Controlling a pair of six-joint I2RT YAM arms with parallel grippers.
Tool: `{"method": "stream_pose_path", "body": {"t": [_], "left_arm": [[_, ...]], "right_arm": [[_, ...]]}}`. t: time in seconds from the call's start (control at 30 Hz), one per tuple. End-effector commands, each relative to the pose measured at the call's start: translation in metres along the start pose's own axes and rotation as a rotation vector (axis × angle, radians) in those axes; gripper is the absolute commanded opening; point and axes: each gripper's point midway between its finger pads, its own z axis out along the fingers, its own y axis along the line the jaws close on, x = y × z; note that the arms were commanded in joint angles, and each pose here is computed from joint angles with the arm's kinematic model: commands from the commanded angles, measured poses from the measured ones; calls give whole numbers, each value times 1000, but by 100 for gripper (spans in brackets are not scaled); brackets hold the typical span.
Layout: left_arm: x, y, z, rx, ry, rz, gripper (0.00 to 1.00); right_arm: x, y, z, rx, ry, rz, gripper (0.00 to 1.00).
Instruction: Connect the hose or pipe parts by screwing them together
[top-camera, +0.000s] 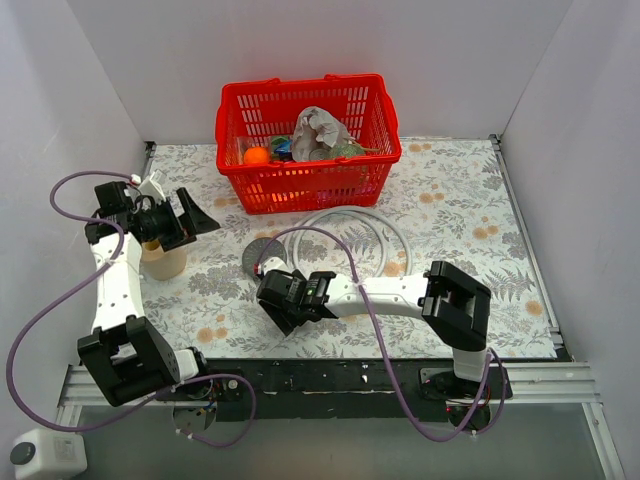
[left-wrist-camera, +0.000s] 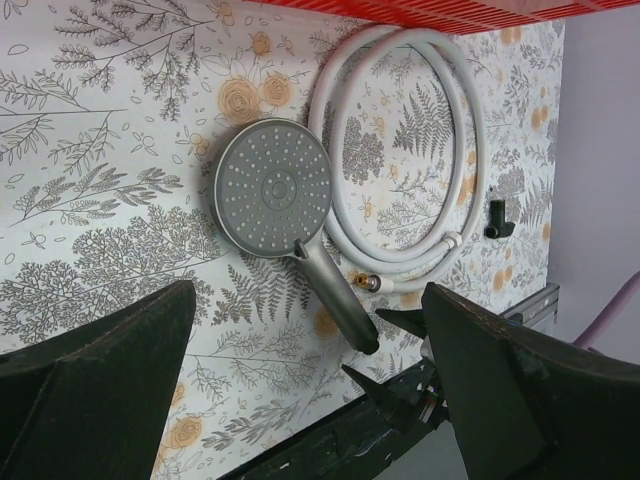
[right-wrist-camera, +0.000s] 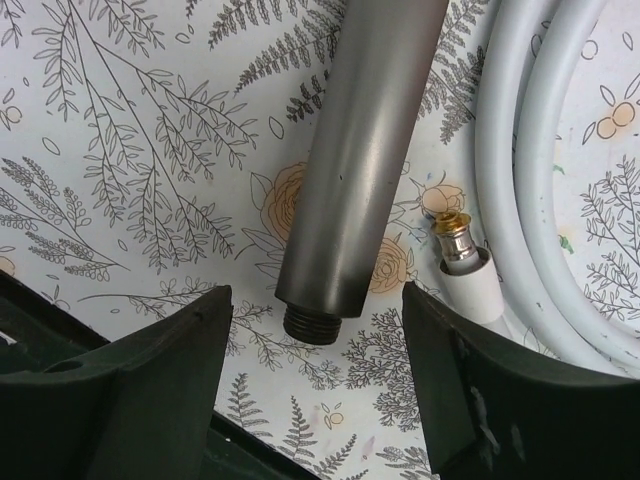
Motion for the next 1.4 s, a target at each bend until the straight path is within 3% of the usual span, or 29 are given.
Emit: {"method": "stream_pose_path", "body": {"t": [0.0, 0.23, 0.47, 0.5, 0.57, 0.6, 0.7, 1.07, 1.37], "left_arm": [[9, -6, -5, 48, 19, -4, 98], [10, -9, -12, 33, -5, 50, 98], [13, -9, -13, 25, -11, 61, 98], [13, -9, -13, 21, -13, 60, 98], [14, -9, -14, 21, -14, 55, 98], [15, -10, -13, 26, -8, 52, 98], [19, -12, -13, 37, 15, 26, 98], [8, -17, -15, 55, 21, 15, 98], [7, -22, -8, 109, 49, -86, 98]], "right_arm": [[-29, 10, -3, -17, -82, 5, 75], [-35, 13, 12, -1, -82, -21, 73], [-32, 15, 29, 15, -56, -41, 57], [-32, 15, 30, 15, -53, -39, 46], [-32, 14, 32, 19, -49, -35, 34], [-33, 15, 32, 20, -48, -27, 19], [-43, 15, 27, 15, -68, 10, 1], [-135, -1, -33, -14, -321, 270, 1], [-175, -17, -76, -72, -513, 413, 1]]}}
